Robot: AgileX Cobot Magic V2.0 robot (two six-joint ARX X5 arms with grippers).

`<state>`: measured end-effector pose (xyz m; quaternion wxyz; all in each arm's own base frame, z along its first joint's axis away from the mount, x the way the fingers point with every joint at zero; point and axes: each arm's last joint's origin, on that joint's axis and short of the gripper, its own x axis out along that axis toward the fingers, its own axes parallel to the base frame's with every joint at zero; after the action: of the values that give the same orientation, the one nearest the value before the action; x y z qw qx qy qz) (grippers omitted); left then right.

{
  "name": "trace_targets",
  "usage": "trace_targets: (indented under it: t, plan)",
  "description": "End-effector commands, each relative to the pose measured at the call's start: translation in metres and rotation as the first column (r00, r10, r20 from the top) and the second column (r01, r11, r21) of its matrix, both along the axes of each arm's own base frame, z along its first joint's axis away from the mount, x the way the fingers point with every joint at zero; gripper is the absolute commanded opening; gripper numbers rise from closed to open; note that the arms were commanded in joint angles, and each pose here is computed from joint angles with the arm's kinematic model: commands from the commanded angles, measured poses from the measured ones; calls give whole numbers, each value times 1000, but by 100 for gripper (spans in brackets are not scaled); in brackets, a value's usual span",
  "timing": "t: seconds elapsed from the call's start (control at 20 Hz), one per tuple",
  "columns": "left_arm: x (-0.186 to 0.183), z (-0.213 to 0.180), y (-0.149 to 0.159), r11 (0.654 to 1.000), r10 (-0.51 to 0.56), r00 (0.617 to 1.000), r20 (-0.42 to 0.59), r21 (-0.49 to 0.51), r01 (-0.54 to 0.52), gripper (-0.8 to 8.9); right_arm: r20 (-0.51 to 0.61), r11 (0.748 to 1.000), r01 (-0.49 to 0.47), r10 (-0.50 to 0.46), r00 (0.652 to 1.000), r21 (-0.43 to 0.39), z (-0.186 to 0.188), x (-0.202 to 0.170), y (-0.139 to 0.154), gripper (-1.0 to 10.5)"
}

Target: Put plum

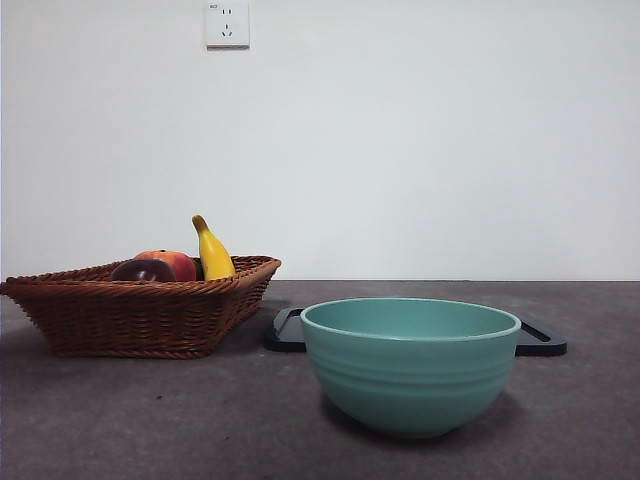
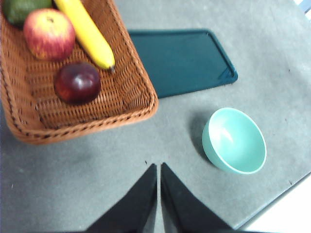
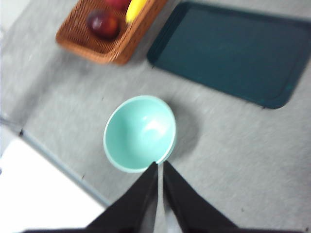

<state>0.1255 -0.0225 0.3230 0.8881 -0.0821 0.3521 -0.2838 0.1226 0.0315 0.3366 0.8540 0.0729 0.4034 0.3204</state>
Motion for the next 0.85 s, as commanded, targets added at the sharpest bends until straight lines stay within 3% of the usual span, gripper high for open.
trace_targets:
  t: [0.05, 0.2, 0.35, 0.4, 0.85]
  plan:
    - [0, 5, -1, 1000, -18, 999, 27, 8, 18, 10, 33, 1000, -29, 30, 999, -8, 5, 1, 2, 6]
    - [0, 6, -1, 1000, -17, 999, 28, 7, 17, 143, 32, 1000, -29, 29, 999, -7, 5, 1, 2, 65]
    - [-1, 6, -1, 1000, -16, 1000, 26, 5, 16, 383, 24, 1000, -20, 20, 1000, 0, 5, 1, 2, 387]
    - [-1, 5, -1, 1000, -16, 1000, 25, 5, 16, 416, 24, 1000, -20, 20, 1000, 0, 5, 1, 2, 425]
    - [6, 8, -3, 1000, -9, 999, 52, -10, 10, 437, 23, 1000, -12, 12, 1000, 8, 6, 1, 2, 427]
